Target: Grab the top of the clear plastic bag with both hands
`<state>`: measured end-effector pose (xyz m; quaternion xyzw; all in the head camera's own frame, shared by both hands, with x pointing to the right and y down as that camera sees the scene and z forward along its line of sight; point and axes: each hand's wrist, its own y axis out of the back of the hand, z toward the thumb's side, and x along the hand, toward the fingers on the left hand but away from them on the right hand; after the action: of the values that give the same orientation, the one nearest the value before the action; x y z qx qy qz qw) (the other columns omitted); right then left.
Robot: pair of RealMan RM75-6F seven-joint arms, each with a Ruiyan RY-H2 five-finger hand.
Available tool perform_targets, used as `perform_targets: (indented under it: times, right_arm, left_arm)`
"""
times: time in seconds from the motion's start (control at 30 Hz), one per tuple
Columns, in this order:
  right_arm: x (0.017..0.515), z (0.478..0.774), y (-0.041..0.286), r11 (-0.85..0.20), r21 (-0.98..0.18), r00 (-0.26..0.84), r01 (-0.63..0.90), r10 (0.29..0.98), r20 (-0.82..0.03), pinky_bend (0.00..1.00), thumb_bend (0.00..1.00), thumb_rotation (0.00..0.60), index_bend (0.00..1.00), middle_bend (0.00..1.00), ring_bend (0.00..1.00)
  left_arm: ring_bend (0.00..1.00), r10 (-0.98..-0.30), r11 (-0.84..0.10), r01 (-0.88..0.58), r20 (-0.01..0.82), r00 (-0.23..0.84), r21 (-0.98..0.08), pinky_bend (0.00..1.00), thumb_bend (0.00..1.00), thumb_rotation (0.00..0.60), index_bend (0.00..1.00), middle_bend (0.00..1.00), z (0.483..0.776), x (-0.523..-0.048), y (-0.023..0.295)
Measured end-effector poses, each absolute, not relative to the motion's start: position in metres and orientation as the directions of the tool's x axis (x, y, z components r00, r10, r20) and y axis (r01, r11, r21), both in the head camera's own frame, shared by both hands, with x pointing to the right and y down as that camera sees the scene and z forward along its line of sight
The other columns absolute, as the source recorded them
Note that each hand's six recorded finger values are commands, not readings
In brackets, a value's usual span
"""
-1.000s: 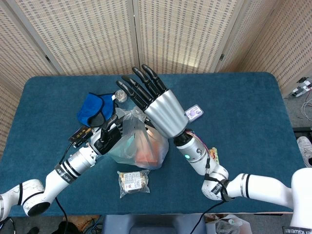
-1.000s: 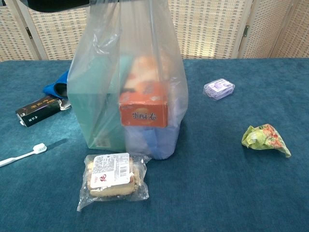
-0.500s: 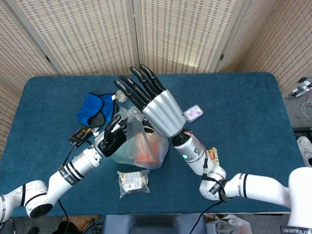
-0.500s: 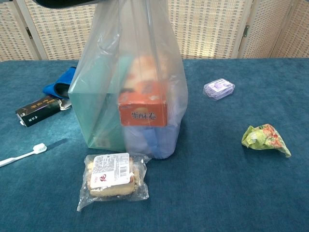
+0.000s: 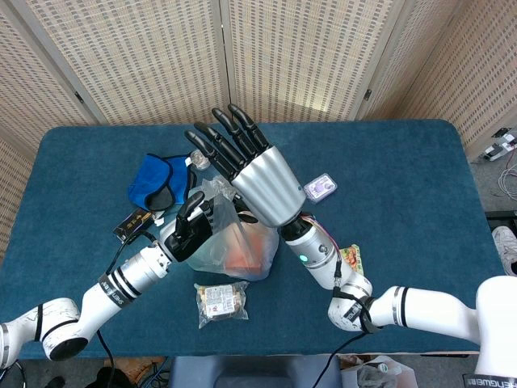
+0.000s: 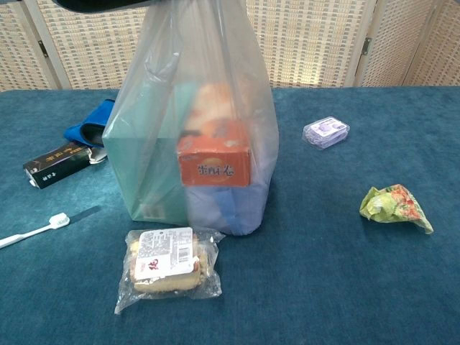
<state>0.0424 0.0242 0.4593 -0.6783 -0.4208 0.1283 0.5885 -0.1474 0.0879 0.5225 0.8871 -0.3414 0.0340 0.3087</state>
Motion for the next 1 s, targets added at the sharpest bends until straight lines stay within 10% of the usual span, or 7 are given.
perform_targets:
  times: [1.0]
  right_arm:
    - [0.029,0.453,0.042,0.027,-0.897,0.639,0.441,0.693,0.335,0.09,0.22,0.6,0.0,0.14,0.04]
  left_arm:
    - [0.13,-0.601,-0.529,-0.628,0.27,0.752,0.571,0.16,0.25,0.0,0.14,0.15,0.521,-0.141,0.084]
